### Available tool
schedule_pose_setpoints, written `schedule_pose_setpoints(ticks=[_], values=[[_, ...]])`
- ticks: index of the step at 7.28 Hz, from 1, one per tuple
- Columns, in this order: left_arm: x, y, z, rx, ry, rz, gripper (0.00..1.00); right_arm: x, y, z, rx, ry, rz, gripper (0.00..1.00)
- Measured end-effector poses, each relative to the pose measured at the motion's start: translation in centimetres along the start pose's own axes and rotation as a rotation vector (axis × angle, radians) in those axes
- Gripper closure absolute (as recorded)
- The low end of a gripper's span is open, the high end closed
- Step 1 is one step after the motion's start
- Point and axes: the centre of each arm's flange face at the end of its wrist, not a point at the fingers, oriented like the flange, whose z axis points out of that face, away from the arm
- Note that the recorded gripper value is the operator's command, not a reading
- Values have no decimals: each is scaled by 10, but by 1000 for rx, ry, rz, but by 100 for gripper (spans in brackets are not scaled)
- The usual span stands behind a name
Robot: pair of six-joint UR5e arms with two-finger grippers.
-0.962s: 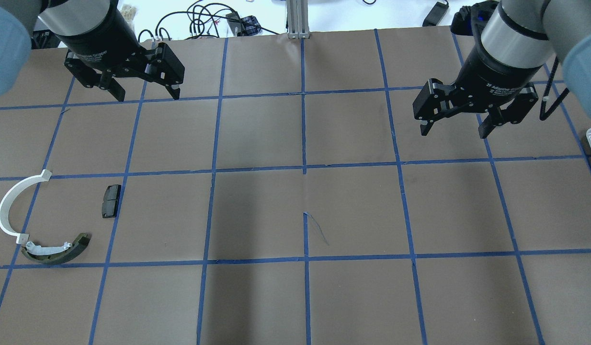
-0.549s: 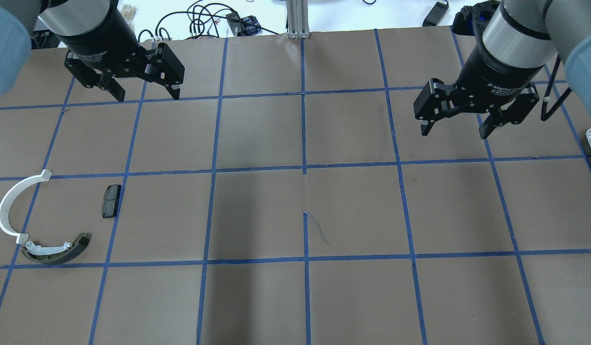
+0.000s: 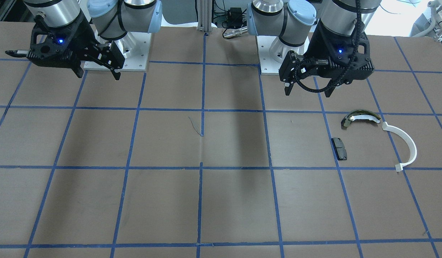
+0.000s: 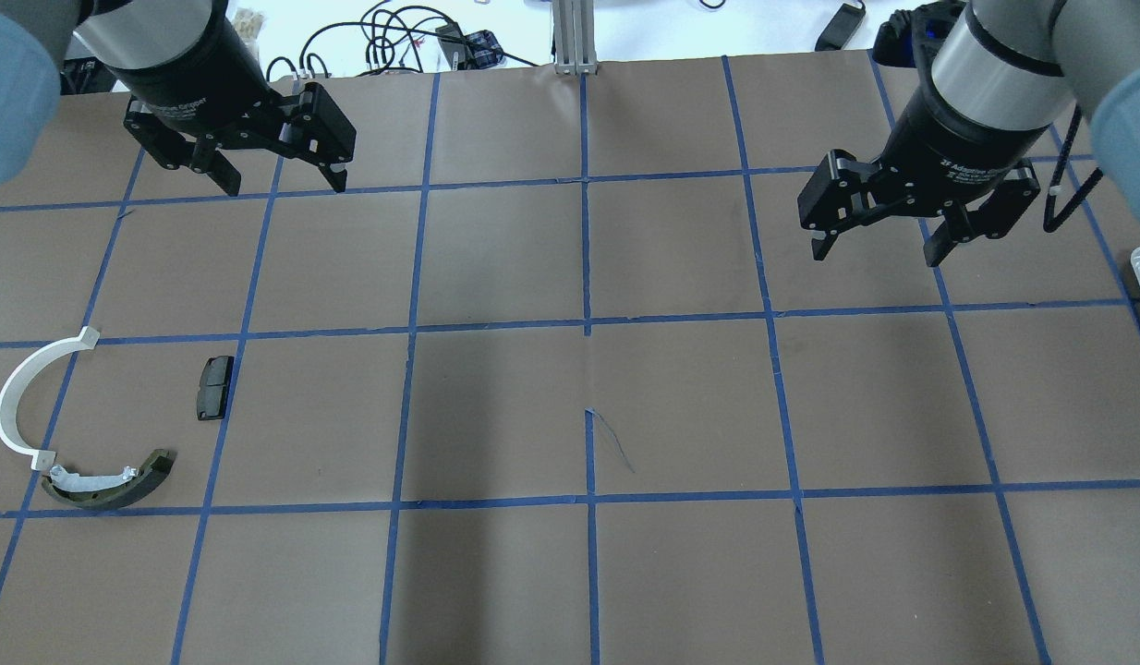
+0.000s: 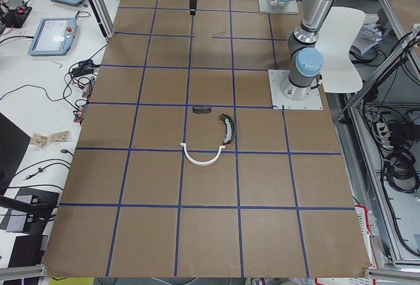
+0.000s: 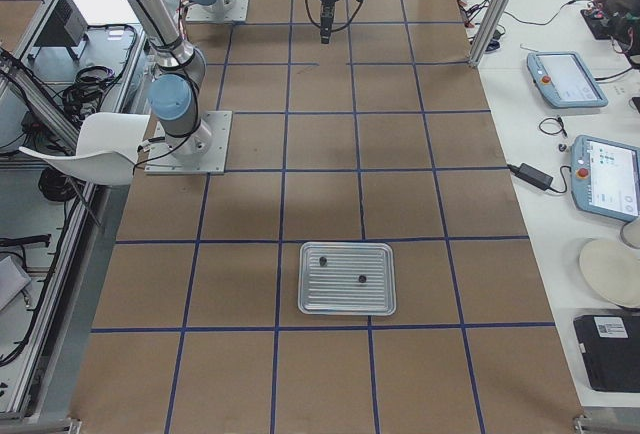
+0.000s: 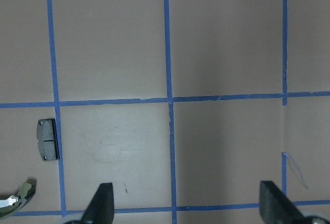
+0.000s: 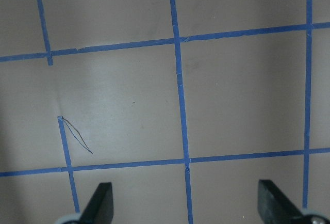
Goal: Place bearing gear from tray to pile
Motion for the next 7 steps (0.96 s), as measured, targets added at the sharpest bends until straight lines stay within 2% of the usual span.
schedule_pose_setpoints(ticks=[2,4,5,7], values=[[0,0,0,0,0,0,0,2,0,-2,5,6,6,0],[0,0,0,1,1,0,0,25,-5,-2,-2,20,46,0],[0,0,0,1,1,0,0,51,-11,-2,-16,28,51,0],[0,0,0,1,1,0,0,134,-26,5,-40,11,-21,0]])
